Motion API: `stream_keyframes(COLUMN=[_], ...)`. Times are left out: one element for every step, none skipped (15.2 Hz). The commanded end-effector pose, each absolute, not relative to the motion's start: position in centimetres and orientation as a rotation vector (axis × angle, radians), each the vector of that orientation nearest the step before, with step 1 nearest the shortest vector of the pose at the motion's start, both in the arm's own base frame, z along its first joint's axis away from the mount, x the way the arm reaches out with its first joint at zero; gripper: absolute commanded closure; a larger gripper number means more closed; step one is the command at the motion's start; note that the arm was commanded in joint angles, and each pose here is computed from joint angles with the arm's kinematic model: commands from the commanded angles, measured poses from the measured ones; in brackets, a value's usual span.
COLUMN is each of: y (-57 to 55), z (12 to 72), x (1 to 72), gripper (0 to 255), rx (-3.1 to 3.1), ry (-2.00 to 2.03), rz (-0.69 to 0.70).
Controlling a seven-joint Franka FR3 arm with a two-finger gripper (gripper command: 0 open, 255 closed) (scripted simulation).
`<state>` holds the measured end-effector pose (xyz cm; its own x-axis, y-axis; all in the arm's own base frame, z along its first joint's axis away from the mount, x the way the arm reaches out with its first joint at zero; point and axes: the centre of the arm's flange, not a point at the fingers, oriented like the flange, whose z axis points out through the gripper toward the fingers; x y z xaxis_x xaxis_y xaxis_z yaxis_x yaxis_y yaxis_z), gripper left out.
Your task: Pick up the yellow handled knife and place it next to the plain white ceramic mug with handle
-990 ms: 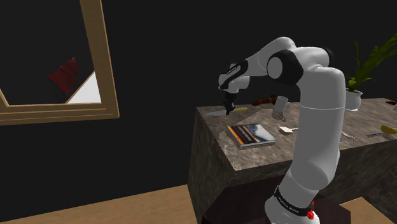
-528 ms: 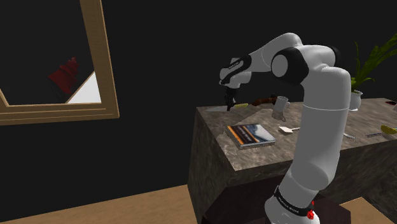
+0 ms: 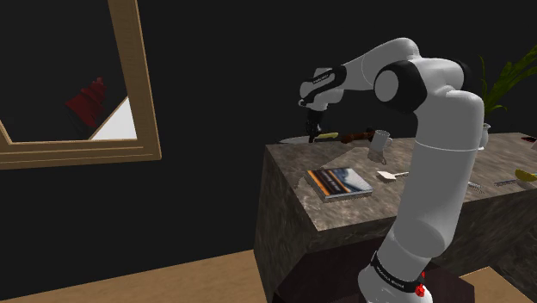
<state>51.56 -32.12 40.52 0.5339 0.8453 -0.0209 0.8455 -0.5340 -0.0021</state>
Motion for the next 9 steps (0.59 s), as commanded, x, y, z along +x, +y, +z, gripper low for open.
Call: stream_keyframes(y=[-32.2, -32.2, -32.2, -32.2, -32.2, -32.2, -32.2, -32.2, -32.2], z=[41.6, 42.1, 42.7, 43.2, 43.7, 44.2, 44.8, 45.3, 45.8], x=[51.7, 51.7, 51.7, 51.7, 51.7, 51.7, 51.7, 51.7, 51.7], gripper=[255, 255, 255, 255, 255, 255, 255, 255, 255], rx=[2.744, 2.744, 2.744, 2.744, 2.744, 2.744, 2.744, 2.744, 2.744], ry=[1.512, 1.512, 1.512, 1.512, 1.512, 1.512, 1.512, 1.512, 1.512], rz=[-0.031, -0.031, -0.031, -0.031, -0.031, -0.031, -0.031, -0.031, -0.031])
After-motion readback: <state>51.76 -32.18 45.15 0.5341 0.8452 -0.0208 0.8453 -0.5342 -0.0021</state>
